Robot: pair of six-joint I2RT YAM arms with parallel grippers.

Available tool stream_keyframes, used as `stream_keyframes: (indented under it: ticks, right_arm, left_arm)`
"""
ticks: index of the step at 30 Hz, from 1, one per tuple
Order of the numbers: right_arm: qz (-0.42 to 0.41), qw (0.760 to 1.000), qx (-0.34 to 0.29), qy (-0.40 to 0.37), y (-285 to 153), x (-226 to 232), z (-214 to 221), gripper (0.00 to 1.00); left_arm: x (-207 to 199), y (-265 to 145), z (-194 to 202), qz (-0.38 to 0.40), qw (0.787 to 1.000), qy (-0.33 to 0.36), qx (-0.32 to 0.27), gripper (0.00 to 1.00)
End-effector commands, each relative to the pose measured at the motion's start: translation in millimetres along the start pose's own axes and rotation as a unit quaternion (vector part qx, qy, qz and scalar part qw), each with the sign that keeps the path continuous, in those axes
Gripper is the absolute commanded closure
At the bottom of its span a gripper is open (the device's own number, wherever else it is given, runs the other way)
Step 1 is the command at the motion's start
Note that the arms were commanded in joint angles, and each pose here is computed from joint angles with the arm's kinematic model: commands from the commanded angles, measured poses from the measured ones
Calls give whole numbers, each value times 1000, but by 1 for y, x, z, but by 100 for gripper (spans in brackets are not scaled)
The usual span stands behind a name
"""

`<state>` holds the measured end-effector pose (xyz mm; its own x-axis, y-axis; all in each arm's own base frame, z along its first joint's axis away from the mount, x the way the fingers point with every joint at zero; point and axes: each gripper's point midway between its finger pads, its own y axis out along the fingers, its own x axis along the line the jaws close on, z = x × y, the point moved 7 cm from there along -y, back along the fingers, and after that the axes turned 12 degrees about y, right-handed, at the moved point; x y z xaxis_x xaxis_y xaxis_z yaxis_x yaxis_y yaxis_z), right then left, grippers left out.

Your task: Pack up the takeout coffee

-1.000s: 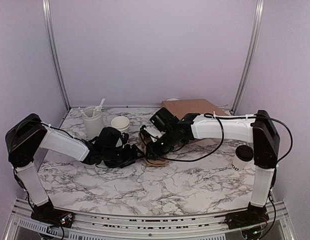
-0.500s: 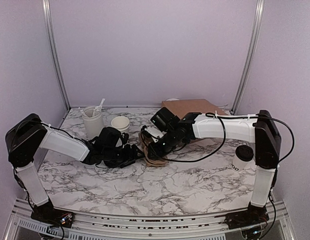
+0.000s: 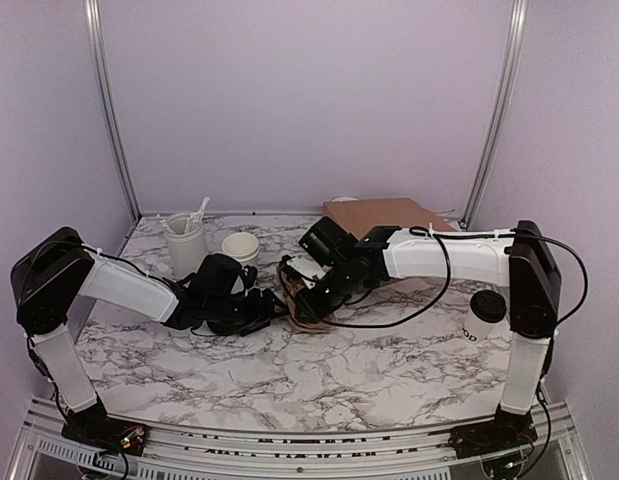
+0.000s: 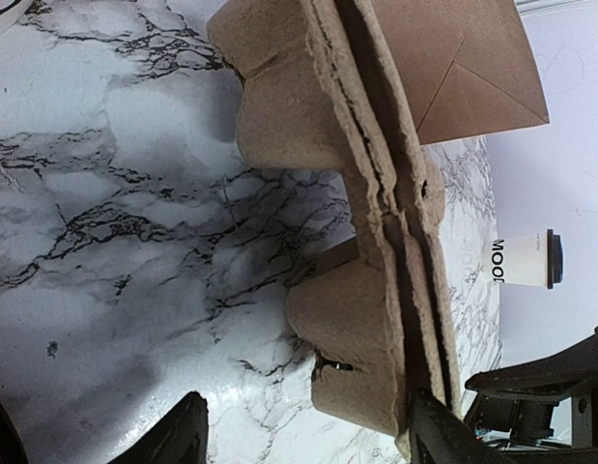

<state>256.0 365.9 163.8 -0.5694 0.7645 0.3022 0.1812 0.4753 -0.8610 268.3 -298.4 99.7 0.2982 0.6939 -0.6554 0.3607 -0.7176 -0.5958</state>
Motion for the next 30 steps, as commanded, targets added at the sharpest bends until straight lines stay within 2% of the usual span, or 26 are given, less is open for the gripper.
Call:
stream_keyframes:
  ticks: [1,10,17,30]
  right_arm:
    - [-1,1000,-3,-12,-4,5,0,73]
    - [6,1000,2,-9,2,2,0,81]
    - [-3,1000,2,-15,-1,5,-1,76]
    - [-4,1000,20,-18,8,3,6,78]
  left_arm:
    - [-6,2,-4,12,1000,6,-1,28]
    - [-6,1,-3,11,1000,6,-1,28]
    - [-5,1,-2,10,1000,5,0,29]
    - [-6,1,-3,11,1000,7,-1,29]
